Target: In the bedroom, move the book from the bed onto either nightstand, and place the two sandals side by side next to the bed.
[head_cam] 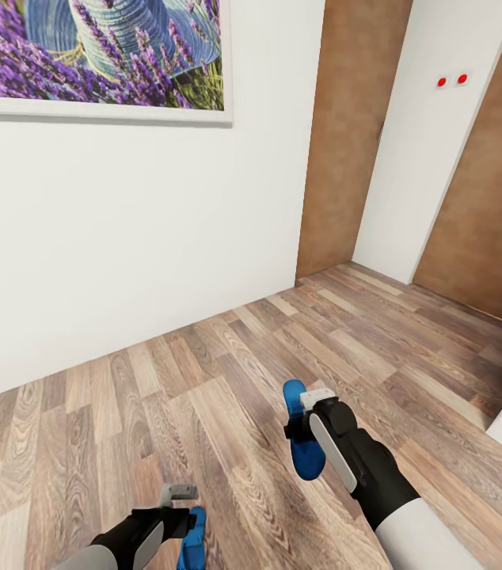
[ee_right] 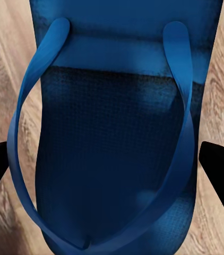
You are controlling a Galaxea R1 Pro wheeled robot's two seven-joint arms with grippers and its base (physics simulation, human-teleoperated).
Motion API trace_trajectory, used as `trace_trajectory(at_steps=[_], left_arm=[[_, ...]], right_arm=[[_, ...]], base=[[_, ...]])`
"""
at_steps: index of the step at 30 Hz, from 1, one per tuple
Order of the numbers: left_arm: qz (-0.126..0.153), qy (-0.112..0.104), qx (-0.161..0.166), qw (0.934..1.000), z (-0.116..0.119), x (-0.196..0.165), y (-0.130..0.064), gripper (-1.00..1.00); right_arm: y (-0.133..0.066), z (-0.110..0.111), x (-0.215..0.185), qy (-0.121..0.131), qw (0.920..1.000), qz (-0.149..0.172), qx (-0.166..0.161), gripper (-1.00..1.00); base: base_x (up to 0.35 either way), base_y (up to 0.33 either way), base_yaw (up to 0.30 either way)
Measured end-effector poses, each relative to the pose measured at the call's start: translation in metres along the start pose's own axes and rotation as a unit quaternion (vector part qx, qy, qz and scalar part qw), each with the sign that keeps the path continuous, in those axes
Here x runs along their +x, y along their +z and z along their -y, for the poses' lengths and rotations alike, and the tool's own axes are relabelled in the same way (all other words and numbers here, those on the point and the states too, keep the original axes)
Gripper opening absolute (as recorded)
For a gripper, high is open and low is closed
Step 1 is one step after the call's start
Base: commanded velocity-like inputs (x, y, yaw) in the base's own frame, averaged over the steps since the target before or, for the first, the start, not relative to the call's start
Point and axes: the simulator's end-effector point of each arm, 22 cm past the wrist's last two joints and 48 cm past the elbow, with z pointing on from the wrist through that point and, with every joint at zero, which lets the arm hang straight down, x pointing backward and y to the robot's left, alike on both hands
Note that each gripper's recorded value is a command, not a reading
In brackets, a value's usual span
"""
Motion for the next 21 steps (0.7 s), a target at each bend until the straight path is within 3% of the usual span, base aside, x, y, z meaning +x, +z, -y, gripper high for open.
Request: trace_trajectory(at_steps=[12, 21], left_arm=[[0.035, 0.001, 0.000, 0.9994, -0.001, 0.002, 0.022, 1.00], [0.024, 0.000, 0.000, 0.9997, -0.001, 0.016, 0.035, 1.00]], right_arm=[[0.021, -0.004, 0.018, 0.000, 1.0000, 0.000, -0.001, -1.00], [0.038, -0.006, 0.031, 0.001, 0.9999, -0.014, -0.003, -1.00]], base=[[0.000, 0.000, 0.000], [0.000, 0.000, 0.000]])
